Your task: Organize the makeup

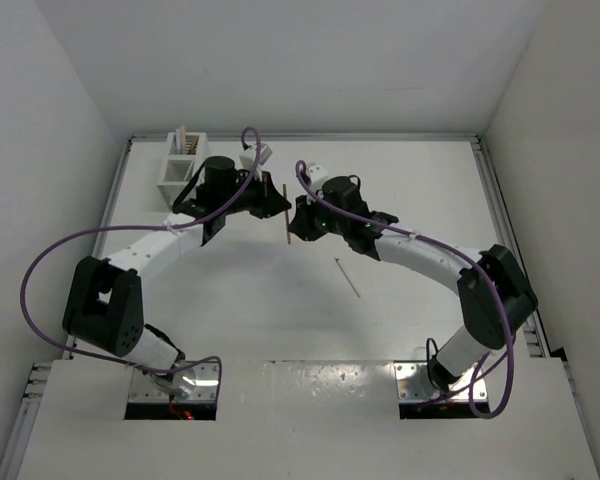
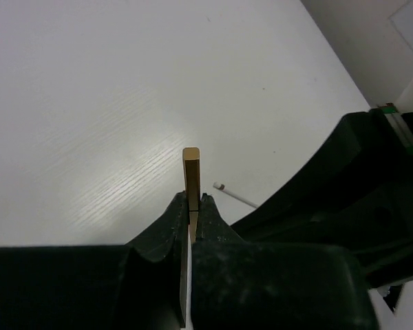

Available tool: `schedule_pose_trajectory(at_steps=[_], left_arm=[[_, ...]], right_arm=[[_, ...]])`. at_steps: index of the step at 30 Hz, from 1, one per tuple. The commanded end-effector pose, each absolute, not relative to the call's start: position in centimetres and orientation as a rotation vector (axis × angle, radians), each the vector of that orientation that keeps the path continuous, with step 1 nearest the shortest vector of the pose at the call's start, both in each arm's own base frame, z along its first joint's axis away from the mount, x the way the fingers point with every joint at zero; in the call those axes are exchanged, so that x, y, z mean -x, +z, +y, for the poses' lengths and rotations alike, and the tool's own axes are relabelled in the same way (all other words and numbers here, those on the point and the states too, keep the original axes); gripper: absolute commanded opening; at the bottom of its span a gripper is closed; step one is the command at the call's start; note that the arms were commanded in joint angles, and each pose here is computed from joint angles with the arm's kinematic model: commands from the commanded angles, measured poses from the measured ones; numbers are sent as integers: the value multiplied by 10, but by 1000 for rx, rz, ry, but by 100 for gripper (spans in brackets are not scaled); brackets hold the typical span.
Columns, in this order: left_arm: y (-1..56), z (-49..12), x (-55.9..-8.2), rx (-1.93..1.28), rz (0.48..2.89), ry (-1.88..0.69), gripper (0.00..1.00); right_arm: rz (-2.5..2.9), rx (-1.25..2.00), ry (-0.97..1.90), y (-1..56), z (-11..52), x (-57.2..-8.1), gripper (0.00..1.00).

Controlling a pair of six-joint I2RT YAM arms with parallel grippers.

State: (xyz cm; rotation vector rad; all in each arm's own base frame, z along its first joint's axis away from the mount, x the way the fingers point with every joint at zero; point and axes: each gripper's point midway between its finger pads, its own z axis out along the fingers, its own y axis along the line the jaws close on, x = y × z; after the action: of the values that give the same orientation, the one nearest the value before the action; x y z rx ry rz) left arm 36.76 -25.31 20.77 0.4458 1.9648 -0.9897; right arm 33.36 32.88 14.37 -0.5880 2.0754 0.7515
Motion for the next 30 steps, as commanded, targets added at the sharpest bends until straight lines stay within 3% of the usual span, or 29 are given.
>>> schedule_pose_trajectory(at_steps=[1,2,3,4,7,9,13,18,30], left_arm=[[224,-236,-388,-427,1911,-857,0],[225,-220,-398,-425,1897,-761,0],[224,-217,-401,-409,1899,-739,0],[234,-212,-406,-411,1870,-694,0],[253,-167,-433,-360,1818,-436,0],[263,-126,-453,-303,1789,-249,0],[282,-58,-481,-207,1704,-3,0],[286,-7,-511,-131,1627,124,0],[265,34,-547,-54,1602,231,0]], right_arm=[[2048,619,780,154,335,-330,16],[2051,621,759,151,330,-332,28],[2047,620,760,153,330,-332,28],[2058,626,757,153,328,-330,53],[2066,648,707,153,318,-329,83],[2085,659,626,149,302,-326,94],[2163,660,458,130,264,-313,97],[2237,682,349,106,233,-292,97],[2324,734,269,79,210,-274,98]])
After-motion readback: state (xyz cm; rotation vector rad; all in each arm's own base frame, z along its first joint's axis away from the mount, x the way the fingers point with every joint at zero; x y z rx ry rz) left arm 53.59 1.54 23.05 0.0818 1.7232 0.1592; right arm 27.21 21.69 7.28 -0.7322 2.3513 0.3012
